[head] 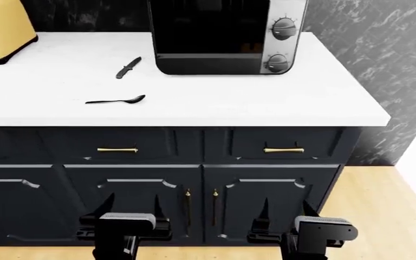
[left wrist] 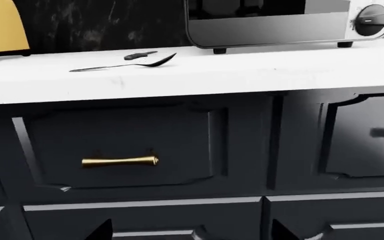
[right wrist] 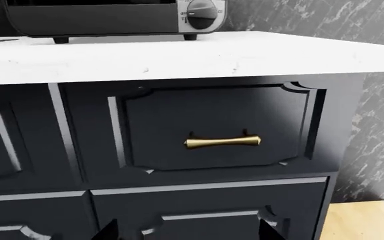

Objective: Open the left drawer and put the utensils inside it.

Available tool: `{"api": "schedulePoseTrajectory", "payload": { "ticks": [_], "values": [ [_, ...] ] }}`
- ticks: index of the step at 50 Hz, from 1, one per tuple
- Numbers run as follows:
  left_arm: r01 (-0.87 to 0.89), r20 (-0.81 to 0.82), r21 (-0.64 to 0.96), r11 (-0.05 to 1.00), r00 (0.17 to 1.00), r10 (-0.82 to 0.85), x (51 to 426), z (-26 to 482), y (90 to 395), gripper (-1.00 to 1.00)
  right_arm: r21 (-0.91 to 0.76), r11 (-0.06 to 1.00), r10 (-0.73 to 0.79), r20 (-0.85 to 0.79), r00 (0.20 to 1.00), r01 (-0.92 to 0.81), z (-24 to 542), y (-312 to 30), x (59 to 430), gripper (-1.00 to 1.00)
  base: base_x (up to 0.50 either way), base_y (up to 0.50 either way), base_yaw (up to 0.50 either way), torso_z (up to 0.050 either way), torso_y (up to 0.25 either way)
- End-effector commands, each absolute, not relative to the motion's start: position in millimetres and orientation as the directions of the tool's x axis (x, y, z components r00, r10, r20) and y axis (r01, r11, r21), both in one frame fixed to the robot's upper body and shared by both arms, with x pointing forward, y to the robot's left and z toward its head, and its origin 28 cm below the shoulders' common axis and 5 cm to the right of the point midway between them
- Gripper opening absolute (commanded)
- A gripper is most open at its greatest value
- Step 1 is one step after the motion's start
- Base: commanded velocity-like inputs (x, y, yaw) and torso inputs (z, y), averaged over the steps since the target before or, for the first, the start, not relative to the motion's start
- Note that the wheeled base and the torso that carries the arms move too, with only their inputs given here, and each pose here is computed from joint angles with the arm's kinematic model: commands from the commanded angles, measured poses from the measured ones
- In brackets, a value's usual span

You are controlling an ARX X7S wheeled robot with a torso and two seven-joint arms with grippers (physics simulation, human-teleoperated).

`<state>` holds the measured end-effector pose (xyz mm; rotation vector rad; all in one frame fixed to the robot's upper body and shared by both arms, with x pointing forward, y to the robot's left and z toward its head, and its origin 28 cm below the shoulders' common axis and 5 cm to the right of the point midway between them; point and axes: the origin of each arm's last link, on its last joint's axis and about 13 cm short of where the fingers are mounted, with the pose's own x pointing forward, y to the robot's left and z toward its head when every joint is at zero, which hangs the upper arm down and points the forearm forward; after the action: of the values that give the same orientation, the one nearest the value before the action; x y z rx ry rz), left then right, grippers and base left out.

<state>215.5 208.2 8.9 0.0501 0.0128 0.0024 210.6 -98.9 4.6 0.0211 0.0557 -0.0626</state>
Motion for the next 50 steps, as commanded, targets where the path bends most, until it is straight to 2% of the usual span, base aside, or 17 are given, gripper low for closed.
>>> {"api": "schedulePoseTrajectory", "payload": {
  "ticks": [1,50],
  "values": [
    [-0.001,-0.014,0.058,0.998,1.000,0.002,215,8,207,1.00,0.025,0.998,-0.059,-0.068,0.996,0.061,0,-98,210,1.00,0.00,0.50,0.00,0.050,0.000],
    [-0.005,-0.027,0.049,0.999,1.000,0.007,216,6,209,1.00,0.044,0.997,-0.054,-0.087,0.995,0.058,-5,-97,211,1.00,0.00,0.50,0.00,0.050,0.000]
  ]
}}
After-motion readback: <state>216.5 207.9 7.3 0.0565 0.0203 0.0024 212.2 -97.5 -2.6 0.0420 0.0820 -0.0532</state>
